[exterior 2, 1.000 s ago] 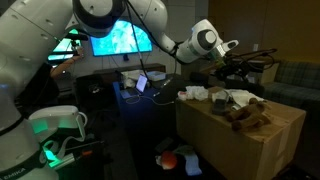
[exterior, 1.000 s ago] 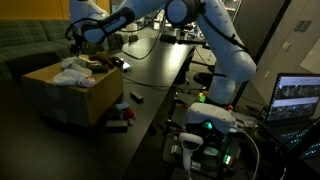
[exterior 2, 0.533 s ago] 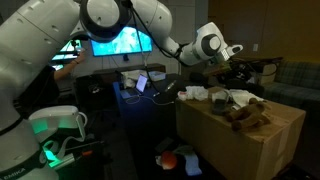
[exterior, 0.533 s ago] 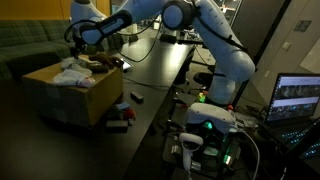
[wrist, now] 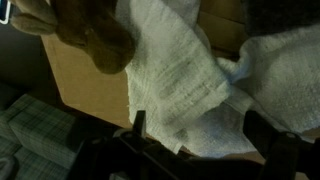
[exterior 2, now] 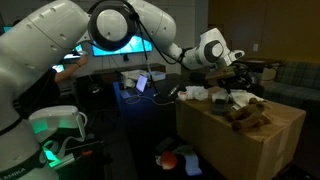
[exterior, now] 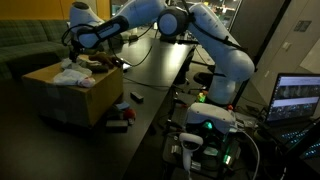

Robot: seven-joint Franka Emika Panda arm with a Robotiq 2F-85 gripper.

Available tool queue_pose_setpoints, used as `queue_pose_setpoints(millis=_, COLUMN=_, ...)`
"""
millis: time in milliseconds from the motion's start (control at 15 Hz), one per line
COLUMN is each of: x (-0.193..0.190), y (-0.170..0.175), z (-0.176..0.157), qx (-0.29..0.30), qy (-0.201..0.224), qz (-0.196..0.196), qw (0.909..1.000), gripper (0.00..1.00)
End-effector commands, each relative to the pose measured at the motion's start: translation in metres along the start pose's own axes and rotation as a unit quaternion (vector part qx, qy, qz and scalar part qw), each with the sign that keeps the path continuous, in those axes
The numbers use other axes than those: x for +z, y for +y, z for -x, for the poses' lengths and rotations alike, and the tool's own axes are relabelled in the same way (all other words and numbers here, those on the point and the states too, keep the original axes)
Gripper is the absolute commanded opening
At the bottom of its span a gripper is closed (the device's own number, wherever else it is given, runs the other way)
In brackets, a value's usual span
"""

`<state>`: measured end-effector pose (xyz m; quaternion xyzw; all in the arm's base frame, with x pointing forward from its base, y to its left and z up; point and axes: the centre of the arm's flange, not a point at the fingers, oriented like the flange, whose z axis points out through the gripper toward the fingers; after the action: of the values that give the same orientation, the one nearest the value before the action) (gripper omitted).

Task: Swap the things on the box with the things on the table

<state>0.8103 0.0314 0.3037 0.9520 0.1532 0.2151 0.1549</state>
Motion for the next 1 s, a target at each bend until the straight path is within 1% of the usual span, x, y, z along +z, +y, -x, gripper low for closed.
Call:
queue_pose_setpoints(millis=0, x=0.021, y=0.009, z=-0.022, qx=-0.011, qy=0.006, qz=-0.006, qw=0.9999, gripper=1.00)
queue_pose_setpoints(millis=333, x=0.038, y=0.017, z=-0.015, qx=-0.021, qy=-0.008, qz=-0.009, qw=0.9997, gripper=1.00)
queue_pose_setpoints(millis=400, x=0.039, y=0.019, z=-0.014, qx=-0.022, qy=-0.010, qz=-0.011, qw=0.9996, gripper=0.81)
queue_pose_setpoints(millis=533, x=0.036, y=0.021, z=-0.013, qx=-0.026, qy=-0.012, qz=-0.018, qw=0.9994, gripper=0.70)
queue_pose_setpoints(millis=600, x=0.034, y=0.022, z=-0.013, qx=-0.030, qy=-0.012, qz=-0.020, qw=0.9993, gripper=0.60)
queue_pose_setpoints(millis=867, x=0.022, y=0.021, z=-0.015, qx=-0.044, qy=-0.008, qz=-0.030, qw=0.9985, gripper=0.30)
queue_pose_setpoints(millis=933, x=0.020, y=0.020, z=-0.015, qx=-0.048, qy=-0.007, qz=-0.032, qw=0.9983, gripper=0.21)
